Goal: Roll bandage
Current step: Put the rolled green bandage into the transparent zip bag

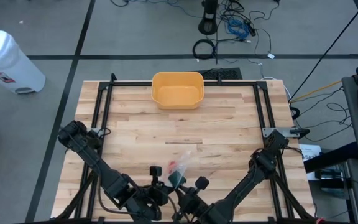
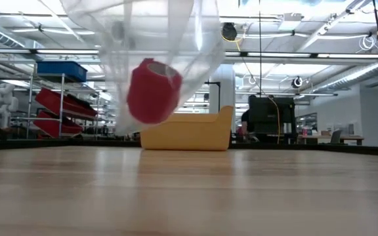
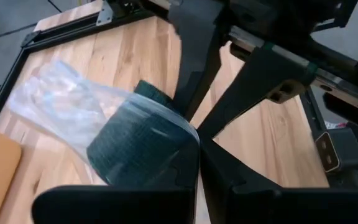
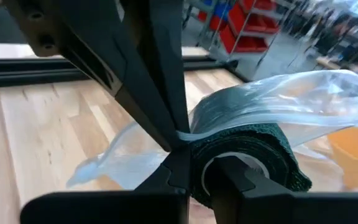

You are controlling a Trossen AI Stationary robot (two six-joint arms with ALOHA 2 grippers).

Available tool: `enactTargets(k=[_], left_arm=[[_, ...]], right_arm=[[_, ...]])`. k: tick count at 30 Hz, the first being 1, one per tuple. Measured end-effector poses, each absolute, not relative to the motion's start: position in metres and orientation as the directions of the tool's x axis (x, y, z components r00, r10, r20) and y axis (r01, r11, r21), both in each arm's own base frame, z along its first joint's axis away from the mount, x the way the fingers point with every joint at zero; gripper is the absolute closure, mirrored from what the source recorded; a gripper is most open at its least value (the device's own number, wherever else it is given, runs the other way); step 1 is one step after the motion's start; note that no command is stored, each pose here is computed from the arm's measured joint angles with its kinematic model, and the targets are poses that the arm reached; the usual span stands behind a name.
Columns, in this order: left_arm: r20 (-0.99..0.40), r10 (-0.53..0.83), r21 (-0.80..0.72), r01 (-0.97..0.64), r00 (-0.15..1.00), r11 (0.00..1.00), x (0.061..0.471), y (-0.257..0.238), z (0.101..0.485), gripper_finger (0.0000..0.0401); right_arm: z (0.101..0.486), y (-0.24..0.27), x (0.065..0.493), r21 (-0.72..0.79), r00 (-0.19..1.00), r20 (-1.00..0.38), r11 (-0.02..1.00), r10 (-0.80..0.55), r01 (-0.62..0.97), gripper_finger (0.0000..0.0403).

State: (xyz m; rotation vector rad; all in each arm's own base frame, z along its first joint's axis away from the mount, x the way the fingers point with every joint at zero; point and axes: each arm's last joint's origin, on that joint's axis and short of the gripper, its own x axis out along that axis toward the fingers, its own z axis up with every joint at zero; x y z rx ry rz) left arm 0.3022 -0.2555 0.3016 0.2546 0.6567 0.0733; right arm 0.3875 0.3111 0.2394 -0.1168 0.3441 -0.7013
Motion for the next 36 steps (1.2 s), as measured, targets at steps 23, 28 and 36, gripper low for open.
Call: enactTargets(k=[23,28,36], left_arm=[[-0.558,0.103,0.23,0.034,0.823,0.973,0.294,-0.261,0.314,0.0384],[-0.557,0.096,0.225,0.039,0.825,0.974,0.293,-0.261,0.315,0.0384],[-0.561,0.055,0.238,0.097,0.826,0.966,0.284,-0.271,0.316,0.0384]], right_arm=[[0.256,0.3,0.403,-0.31,0.733,-0.361,0.815,-0.577,0.49,0.0358],[0.261,0.304,0.406,-0.37,0.757,-0.348,0.823,-0.553,0.431,0.034],[0.267,0.316,0.403,-0.488,0.791,-0.328,0.809,-0.517,0.327,0.0328]])
